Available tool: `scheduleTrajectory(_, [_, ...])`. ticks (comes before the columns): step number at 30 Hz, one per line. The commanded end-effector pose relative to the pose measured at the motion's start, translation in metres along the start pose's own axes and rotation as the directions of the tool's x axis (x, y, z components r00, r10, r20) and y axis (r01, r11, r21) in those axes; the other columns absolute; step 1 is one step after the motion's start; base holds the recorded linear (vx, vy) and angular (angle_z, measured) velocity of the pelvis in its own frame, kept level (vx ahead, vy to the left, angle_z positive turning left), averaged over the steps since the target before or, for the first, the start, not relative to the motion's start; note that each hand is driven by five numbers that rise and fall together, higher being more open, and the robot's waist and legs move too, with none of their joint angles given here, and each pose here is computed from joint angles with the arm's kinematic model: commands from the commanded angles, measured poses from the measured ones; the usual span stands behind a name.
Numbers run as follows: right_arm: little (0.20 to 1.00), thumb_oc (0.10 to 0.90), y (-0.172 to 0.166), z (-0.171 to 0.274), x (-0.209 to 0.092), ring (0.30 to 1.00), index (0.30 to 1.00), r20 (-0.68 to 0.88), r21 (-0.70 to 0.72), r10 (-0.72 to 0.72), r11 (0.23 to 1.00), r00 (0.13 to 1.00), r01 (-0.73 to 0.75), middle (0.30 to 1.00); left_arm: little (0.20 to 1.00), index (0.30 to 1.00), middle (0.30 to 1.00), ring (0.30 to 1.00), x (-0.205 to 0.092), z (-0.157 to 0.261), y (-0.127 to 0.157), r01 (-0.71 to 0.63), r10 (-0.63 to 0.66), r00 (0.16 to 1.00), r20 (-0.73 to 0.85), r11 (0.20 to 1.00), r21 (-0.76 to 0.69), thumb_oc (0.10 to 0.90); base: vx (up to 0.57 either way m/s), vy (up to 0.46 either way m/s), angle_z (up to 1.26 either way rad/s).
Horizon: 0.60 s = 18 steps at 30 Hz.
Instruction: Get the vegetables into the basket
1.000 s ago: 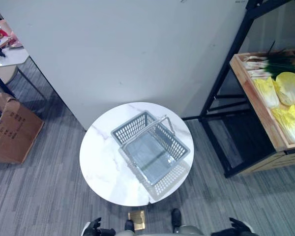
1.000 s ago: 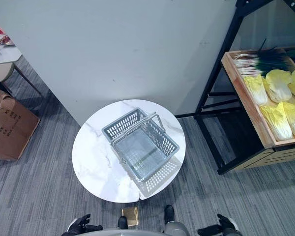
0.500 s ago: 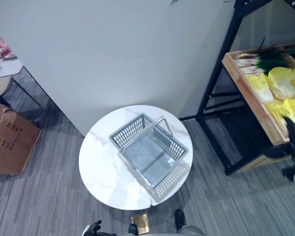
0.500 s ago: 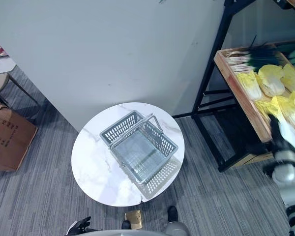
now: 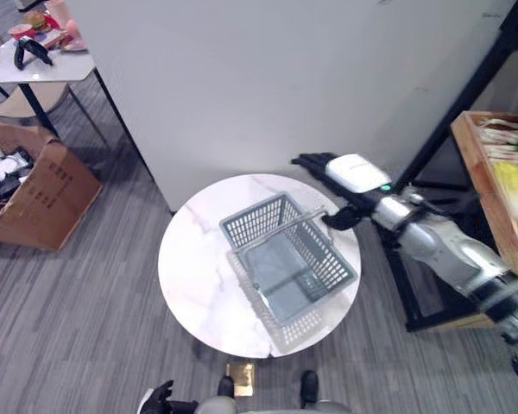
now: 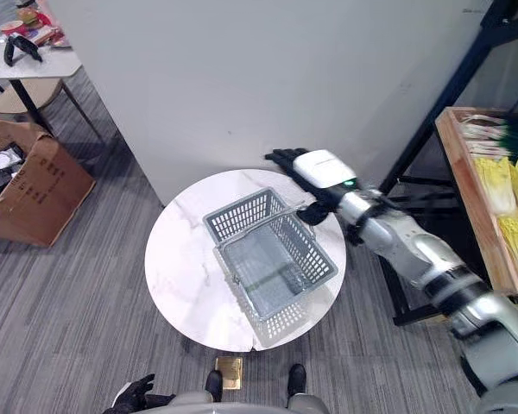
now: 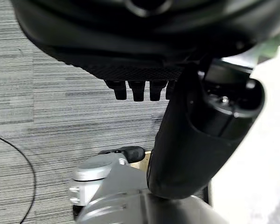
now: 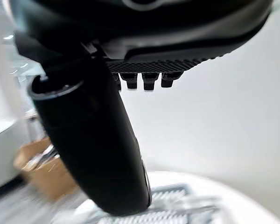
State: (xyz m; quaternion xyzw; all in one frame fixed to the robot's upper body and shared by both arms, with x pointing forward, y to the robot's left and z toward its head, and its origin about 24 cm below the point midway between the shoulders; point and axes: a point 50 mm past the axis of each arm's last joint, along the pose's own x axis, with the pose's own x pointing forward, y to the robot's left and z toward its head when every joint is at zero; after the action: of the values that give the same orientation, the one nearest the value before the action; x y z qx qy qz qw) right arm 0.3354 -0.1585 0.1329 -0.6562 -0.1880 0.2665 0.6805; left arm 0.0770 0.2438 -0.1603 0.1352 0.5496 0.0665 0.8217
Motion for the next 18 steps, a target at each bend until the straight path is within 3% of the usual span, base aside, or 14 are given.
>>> scheduleTrajectory(1, [1.000, 0.900, -0.043, -0.019, 0.002, 1.000, 1.000, -0.061, -0.074, -0.107, 0.992, 0.992, 0.103, 1.000, 1.000, 1.000, 1.000, 1.000, -0.003, -0.013, -0.001, 0.023, -0.020, 0.999, -0.041, 0.997, 0.073, 0.900, -0.03, -0.008, 0.23])
scheduleTrajectory(18, [1.000, 0.900, -0.046, -0.060, 0.020, 1.000, 1.000, -0.316, -0.082, -0.162, 0.986, 0.935, 0.143, 1.000, 1.000, 1.000, 1.000, 1.000, 0.002, 0.010, 0.002, -0.025, 0.024, 0.999, 0.028, 0.998, 0.056, 0.900, -0.02, 0.003, 0.08])
